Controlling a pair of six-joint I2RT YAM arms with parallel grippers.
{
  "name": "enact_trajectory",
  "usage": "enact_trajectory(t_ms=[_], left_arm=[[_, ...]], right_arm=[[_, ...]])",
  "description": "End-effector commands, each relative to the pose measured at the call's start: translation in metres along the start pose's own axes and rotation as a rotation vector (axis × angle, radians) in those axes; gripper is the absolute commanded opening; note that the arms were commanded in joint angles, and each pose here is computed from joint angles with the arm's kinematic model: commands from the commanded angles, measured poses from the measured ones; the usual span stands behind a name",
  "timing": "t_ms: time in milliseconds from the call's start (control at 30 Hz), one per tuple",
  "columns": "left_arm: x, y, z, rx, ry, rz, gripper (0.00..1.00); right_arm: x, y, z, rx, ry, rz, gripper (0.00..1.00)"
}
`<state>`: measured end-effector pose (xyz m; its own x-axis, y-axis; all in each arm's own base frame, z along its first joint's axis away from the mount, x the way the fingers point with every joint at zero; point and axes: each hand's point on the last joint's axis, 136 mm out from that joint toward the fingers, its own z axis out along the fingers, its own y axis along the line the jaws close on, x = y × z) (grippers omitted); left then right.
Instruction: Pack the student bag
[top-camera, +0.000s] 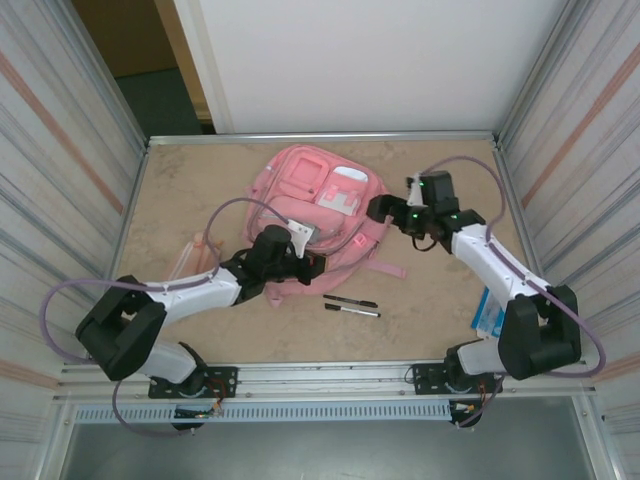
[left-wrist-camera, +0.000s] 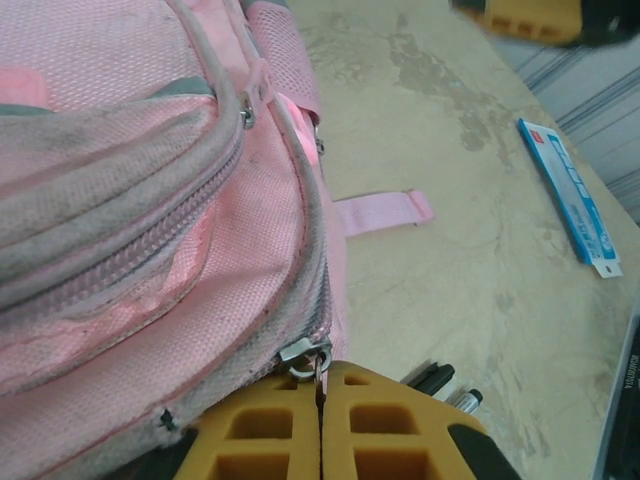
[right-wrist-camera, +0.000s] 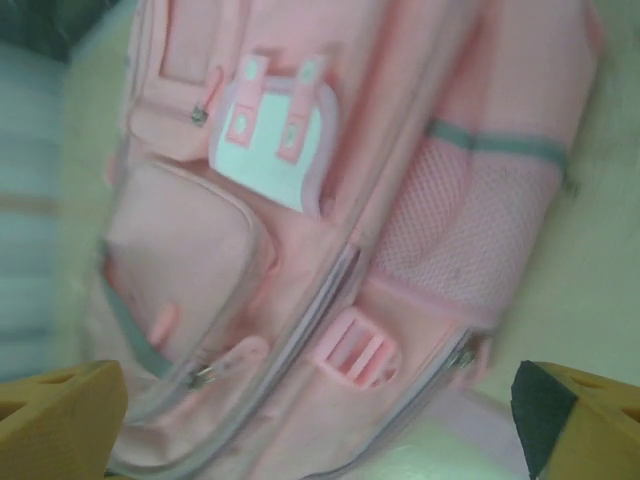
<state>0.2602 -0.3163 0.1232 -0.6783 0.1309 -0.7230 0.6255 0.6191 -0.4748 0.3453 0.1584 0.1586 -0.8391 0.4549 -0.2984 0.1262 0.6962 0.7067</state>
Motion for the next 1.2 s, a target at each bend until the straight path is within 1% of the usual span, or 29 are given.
enact_trajectory(t_ms=[0, 33, 100, 133, 167, 200, 233, 333, 433, 500, 633, 733, 867, 967, 1033, 1167], left_arm=[[-0.028, -0.032, 0.004, 0.124, -0.057, 0.040, 0.00], [-0.030, -0.034, 0.006, 0.127, -0.058, 0.040, 0.00], [-0.032, -0.038, 0.011, 0.128, -0.060, 0.045, 0.00], [-0.033, -0.040, 0.013, 0.130, -0.057, 0.049, 0.00], [-0.032, -0.042, 0.015, 0.134, -0.052, 0.052, 0.00], [-0.032, -0.044, 0.017, 0.136, -0.048, 0.055, 0.00], [-0.033, -0.046, 0.018, 0.140, -0.044, 0.055, 0.00], [-0.032, -0.050, 0.020, 0.150, -0.038, 0.056, 0.00], [-0.032, -0.051, 0.020, 0.151, -0.044, 0.059, 0.00], [-0.033, -0.051, 0.019, 0.149, -0.048, 0.057, 0.00], [-0.033, -0.052, 0.017, 0.145, -0.046, 0.069, 0.00], [-0.035, -0.052, 0.015, 0.138, -0.055, 0.066, 0.00], [-0.040, -0.059, 0.013, 0.143, -0.073, 0.077, 0.00], [-0.039, -0.065, 0.013, 0.136, -0.060, 0.099, 0.00], [-0.037, -0.064, 0.013, 0.131, -0.053, 0.094, 0.00], [-0.036, -0.061, 0.011, 0.117, -0.059, 0.076, 0.00]], right_arm=[[0.037, 0.030, 0.006, -0.128, 0.195, 0.467, 0.91], [0.043, 0.037, 0.008, -0.103, 0.209, 0.461, 0.90], [0.054, 0.044, 0.010, -0.004, 0.208, 0.447, 0.89], [0.060, 0.048, 0.013, 0.029, 0.213, 0.439, 0.86], [0.066, 0.051, 0.016, 0.045, 0.218, 0.427, 0.81], [0.071, 0.053, 0.020, 0.061, 0.223, 0.431, 0.71], [0.077, 0.050, 0.023, 0.097, 0.226, 0.454, 0.63], [0.083, 0.038, 0.029, 0.169, 0.224, 0.492, 0.50], [0.087, 0.032, 0.032, 0.194, 0.197, 0.538, 0.38], [0.089, 0.032, 0.031, 0.199, 0.183, 0.561, 0.37], [0.094, 0.033, 0.035, 0.212, 0.168, 0.553, 0.44], [0.102, 0.031, 0.041, 0.229, 0.191, 0.563, 0.44], [0.109, 0.025, 0.048, 0.259, 0.187, 0.576, 0.36], [0.113, 0.022, 0.047, 0.279, 0.188, 0.590, 0.31], [0.114, 0.019, 0.045, 0.293, 0.164, 0.600, 0.27], [0.109, 0.011, 0.041, 0.301, 0.124, 0.607, 0.16]])
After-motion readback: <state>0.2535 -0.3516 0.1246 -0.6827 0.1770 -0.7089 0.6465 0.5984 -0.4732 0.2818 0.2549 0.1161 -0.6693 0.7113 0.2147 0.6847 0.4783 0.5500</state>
